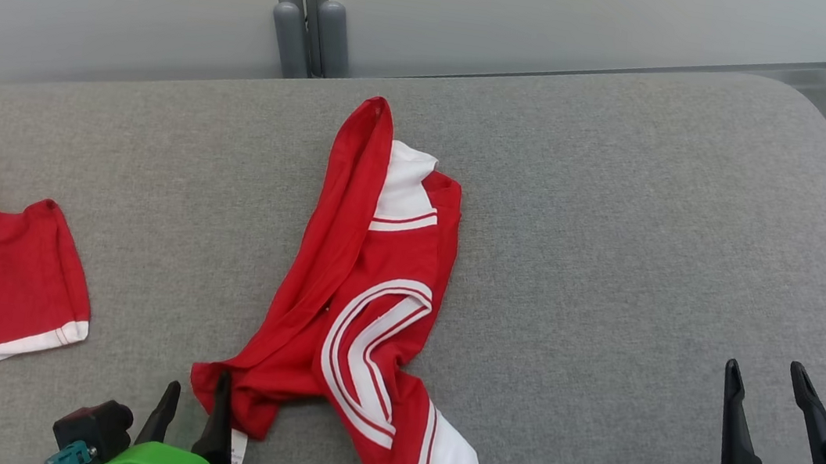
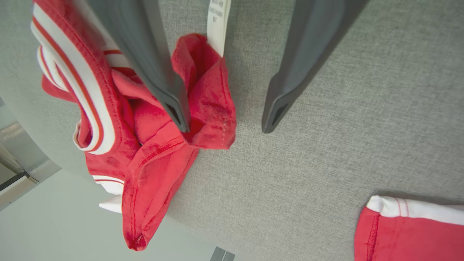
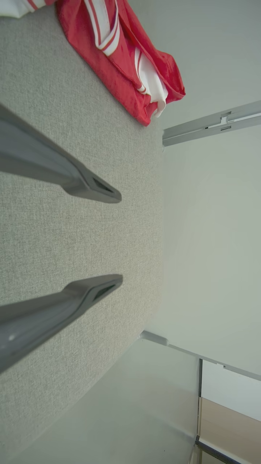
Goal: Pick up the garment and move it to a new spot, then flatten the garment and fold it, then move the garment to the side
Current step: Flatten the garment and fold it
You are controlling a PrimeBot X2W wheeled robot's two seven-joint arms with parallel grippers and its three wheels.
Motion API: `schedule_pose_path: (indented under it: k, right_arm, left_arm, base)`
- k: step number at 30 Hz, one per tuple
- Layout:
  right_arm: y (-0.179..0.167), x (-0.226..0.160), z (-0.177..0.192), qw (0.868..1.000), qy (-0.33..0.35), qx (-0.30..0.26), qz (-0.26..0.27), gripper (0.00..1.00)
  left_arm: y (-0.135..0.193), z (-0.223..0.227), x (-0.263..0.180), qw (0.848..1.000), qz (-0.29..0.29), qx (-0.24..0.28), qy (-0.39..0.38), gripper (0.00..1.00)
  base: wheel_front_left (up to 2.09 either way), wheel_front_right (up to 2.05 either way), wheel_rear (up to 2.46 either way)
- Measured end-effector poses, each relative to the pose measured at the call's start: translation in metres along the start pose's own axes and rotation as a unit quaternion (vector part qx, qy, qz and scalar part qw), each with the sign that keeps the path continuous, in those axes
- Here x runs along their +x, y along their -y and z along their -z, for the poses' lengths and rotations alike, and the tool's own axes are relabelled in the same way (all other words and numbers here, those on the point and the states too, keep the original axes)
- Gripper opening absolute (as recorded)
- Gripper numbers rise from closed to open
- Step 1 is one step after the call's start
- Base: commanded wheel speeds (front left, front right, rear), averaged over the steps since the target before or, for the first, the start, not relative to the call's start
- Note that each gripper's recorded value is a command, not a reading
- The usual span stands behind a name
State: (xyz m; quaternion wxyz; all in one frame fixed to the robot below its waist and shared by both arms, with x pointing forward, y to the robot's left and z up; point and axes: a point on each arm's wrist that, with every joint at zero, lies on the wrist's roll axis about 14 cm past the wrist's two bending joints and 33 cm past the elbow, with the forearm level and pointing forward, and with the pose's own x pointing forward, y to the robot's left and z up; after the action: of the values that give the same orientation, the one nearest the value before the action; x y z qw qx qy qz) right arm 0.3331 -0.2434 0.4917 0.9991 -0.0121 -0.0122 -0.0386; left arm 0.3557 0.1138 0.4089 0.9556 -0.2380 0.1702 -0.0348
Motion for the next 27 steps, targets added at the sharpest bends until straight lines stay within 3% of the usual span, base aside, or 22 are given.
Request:
schedule_pose_path:
  k: [4, 5, 6, 7, 12, 19, 25, 26, 27]
  right_arm:
    - [0.004, -0.004, 0.0, 1.0, -0.001, 0.0, 0.008, 1.0]
    - [0.005, -0.004, 0.001, 1.0, -0.002, 0.0, 0.01, 1.0]
    - [0.006, -0.005, 0.002, 1.0, -0.003, 0.0, 0.012, 1.0]
    - [0.007, -0.005, 0.002, 1.0, -0.004, 0.0, 0.013, 1.0]
    - [0.012, -0.004, 0.003, 1.0, -0.005, 0.0, 0.021, 1.0]
    - [0.0, 0.002, 0.004, 1.0, -0.007, 0.001, 0.001, 1.0]
    - [-0.016, 0.013, 0.003, 1.0, -0.003, -0.002, -0.029, 1.0]
    - [-0.018, 0.015, 0.003, 0.999, -0.003, -0.002, -0.032, 1.0]
    - [-0.019, 0.016, 0.003, 0.999, -0.003, -0.002, -0.034, 1.0]
  left_arm:
    - [-0.004, 0.007, 0.004, 1.0, -0.003, -0.005, -0.025, 1.0]
    - [-0.004, 0.007, 0.006, 1.0, 0.002, -0.003, -0.027, 0.91]
    - [-0.002, 0.007, 0.009, 1.0, 0.006, -0.007, -0.028, 0.29]
    - [0.0, 0.006, 0.011, 1.0, 0.008, -0.011, -0.027, 0.0]
    - [-0.005, -0.009, 0.017, 1.0, -0.005, -0.027, 0.006, 0.0]
    - [-0.067, -0.051, 0.001, 0.989, -0.114, -0.026, 0.094, 0.0]
    - [-0.106, -0.03, -0.023, 0.98, -0.187, -0.02, 0.073, 0.0]
    - [-0.112, -0.024, -0.027, 0.978, -0.199, -0.021, 0.066, 0.33]
    - [-0.115, -0.02, -0.03, 0.976, -0.208, -0.018, 0.059, 1.0]
  base:
    - [0.0, 0.0, 0.0]
    - [0.0, 0.0, 0.0]
    - [0.0, 0.0, 0.0]
    - [0.0, 0.0, 0.0]
    - [0.0, 0.0, 0.0]
    - [0.0, 0.0, 0.0]
    - [0.0, 0.0, 0.0]
    - [0.0, 0.0, 0.0]
    - [0.0, 0.0, 0.0]
